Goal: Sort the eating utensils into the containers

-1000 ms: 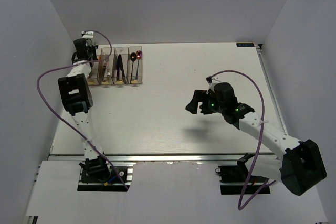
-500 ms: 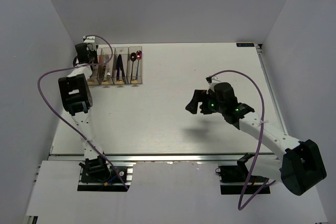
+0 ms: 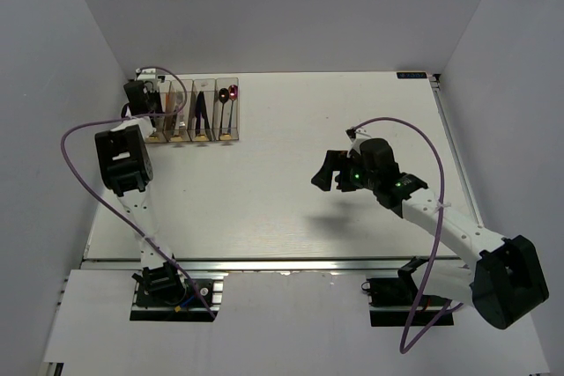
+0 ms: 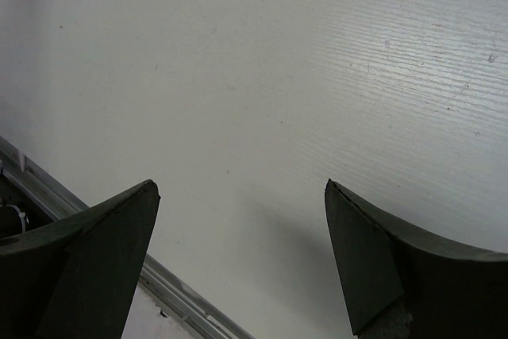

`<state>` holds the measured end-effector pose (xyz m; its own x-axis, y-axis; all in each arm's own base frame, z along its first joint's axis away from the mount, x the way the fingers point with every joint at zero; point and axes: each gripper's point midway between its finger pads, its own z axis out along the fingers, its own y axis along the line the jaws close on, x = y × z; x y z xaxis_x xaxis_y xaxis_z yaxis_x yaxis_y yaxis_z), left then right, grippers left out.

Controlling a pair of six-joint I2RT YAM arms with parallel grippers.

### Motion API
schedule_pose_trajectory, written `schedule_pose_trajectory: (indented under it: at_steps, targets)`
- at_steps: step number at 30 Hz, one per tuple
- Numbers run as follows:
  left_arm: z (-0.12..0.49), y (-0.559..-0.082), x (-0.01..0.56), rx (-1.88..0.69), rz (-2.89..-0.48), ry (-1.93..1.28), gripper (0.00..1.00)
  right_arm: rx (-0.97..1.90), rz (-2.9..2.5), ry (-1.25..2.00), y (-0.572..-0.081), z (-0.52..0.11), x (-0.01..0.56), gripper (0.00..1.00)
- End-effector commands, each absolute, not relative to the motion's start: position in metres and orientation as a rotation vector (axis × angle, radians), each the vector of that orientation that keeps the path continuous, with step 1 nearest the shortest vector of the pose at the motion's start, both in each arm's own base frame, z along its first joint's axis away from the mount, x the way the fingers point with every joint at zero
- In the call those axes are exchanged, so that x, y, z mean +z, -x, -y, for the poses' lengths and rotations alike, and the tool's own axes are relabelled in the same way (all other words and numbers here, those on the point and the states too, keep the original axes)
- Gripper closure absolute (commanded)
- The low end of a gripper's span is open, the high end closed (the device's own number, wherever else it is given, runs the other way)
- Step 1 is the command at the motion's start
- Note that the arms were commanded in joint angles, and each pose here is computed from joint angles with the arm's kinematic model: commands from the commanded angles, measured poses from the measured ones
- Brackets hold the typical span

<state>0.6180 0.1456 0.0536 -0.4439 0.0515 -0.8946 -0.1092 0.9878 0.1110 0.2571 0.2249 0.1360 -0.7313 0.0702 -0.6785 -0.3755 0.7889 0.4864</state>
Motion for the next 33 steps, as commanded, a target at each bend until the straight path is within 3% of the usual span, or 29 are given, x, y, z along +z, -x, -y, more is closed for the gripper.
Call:
schedule_pose_trajectory:
  at_steps: [1,12,14,15,18,26,33]
  targets:
    - [-0.138,-0.609,0.083,0.136,-1.990,0.053,0.94,0.846,-2.163,0.236,-0.265,-0.229,0.162,0.11]
    - [-0.148,-0.595,0.106,0.201,-1.957,0.143,0.90,0.866,-2.149,0.238,-0.260,-0.229,0.166,0.11]
    - [-0.147,-0.593,0.109,0.194,-1.955,0.137,0.80,0.860,-2.147,0.238,-0.260,-0.228,0.167,0.11]
    - [-0.145,-0.592,0.109,0.180,-1.954,0.145,0.61,0.860,-2.145,0.240,-0.260,-0.228,0.167,0.11]
    - [-0.141,-0.592,0.121,0.162,-1.938,0.142,0.41,0.860,-2.145,0.243,-0.261,-0.229,0.168,0.11]
    - [-0.140,-0.604,0.158,0.146,-1.859,0.136,0.41,0.879,-2.159,0.248,-0.263,-0.234,0.162,0.11]
    - [-0.139,-0.624,0.138,0.105,-1.898,0.114,0.46,0.873,-2.169,0.245,-0.267,-0.235,0.160,0.11]
